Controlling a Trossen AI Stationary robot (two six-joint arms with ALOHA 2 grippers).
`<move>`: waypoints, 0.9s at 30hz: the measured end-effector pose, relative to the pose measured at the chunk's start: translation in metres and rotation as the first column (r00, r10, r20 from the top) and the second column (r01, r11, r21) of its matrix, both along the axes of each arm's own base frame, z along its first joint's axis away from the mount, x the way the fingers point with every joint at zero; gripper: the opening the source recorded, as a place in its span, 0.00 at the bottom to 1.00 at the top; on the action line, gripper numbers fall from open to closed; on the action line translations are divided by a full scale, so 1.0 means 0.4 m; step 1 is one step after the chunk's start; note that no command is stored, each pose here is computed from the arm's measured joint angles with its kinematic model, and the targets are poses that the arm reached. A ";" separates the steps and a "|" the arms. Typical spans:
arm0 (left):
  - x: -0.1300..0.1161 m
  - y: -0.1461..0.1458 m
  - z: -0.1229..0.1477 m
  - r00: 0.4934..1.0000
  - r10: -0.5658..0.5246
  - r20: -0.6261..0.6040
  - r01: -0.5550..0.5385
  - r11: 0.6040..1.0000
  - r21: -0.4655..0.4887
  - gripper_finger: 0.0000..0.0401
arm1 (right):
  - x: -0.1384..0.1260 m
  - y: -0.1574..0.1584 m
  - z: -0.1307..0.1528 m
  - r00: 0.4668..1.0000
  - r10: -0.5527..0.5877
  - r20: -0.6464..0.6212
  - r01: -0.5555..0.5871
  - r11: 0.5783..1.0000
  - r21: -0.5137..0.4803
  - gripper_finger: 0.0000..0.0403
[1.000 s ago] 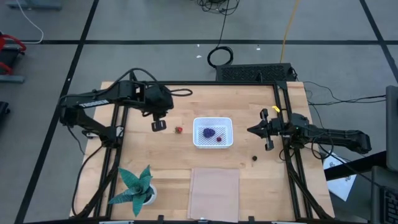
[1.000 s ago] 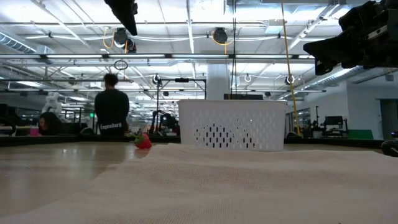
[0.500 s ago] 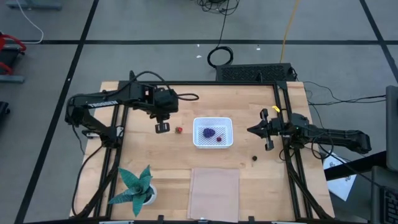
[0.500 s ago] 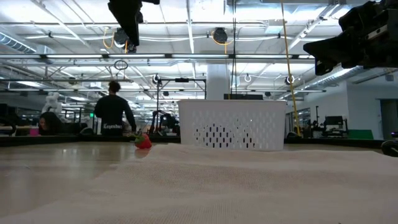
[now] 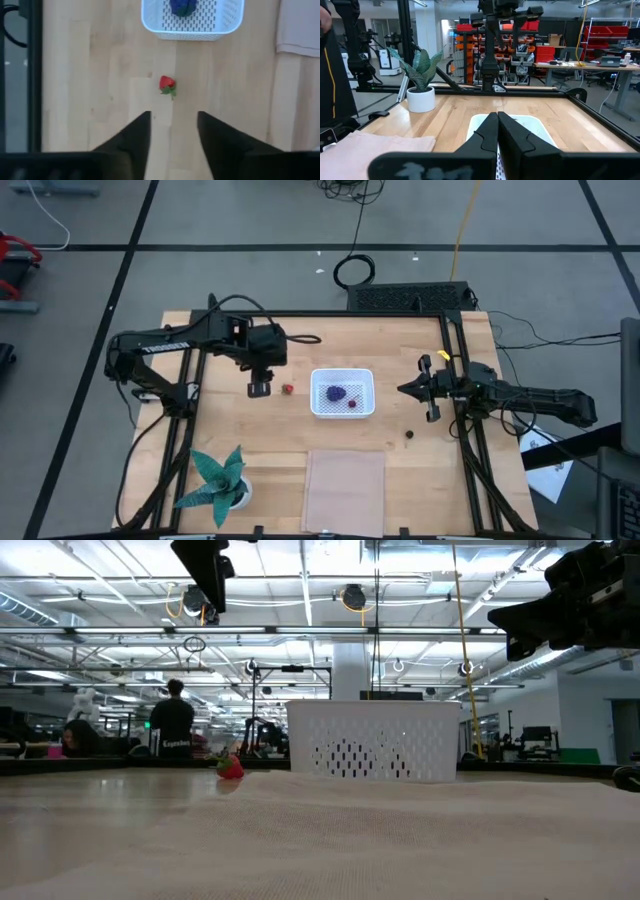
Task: Pick and placing Produce into tupperware
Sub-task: Put the strawberry into the white bin
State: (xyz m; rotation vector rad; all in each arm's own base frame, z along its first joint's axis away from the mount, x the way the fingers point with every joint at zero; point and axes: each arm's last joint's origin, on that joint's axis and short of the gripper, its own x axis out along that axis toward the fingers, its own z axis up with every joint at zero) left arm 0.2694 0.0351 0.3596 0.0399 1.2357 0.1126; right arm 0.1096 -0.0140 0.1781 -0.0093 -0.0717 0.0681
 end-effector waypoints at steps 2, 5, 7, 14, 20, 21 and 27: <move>0.000 -0.002 0.000 1.000 -0.007 0.004 0.007 1.000 -0.021 0.51 | 0.000 0.000 0.000 1.000 0.000 0.000 0.000 1.000 0.000 0.00; 0.005 -0.002 -0.005 0.999 -0.032 -0.003 0.032 0.999 -0.031 0.64 | 0.000 0.000 0.000 1.000 0.000 0.000 0.000 1.000 0.000 0.00; 0.007 -0.001 -0.008 0.999 -0.030 -0.014 0.030 0.999 -0.019 0.71 | 0.000 0.000 0.000 1.000 0.000 0.000 0.000 1.000 0.002 0.00; 0.013 0.004 -0.016 0.999 0.014 -0.033 -0.014 1.000 0.019 0.86 | 0.000 0.000 0.000 1.000 0.000 0.000 0.000 1.000 0.006 0.00; 0.026 0.012 -0.035 0.992 0.105 -0.066 -0.103 0.994 0.020 0.87 | 0.000 0.000 0.000 1.000 0.000 0.000 0.000 1.000 0.007 0.00; 0.033 0.014 -0.043 0.991 0.113 -0.075 -0.112 0.994 0.019 0.87 | 0.000 0.000 0.000 1.000 0.000 0.000 0.000 1.000 0.007 0.00; 0.085 0.021 -0.108 0.978 0.117 -0.174 -0.113 0.993 0.033 0.87 | 0.001 0.000 -0.001 1.000 0.001 -0.004 0.000 1.000 0.008 0.00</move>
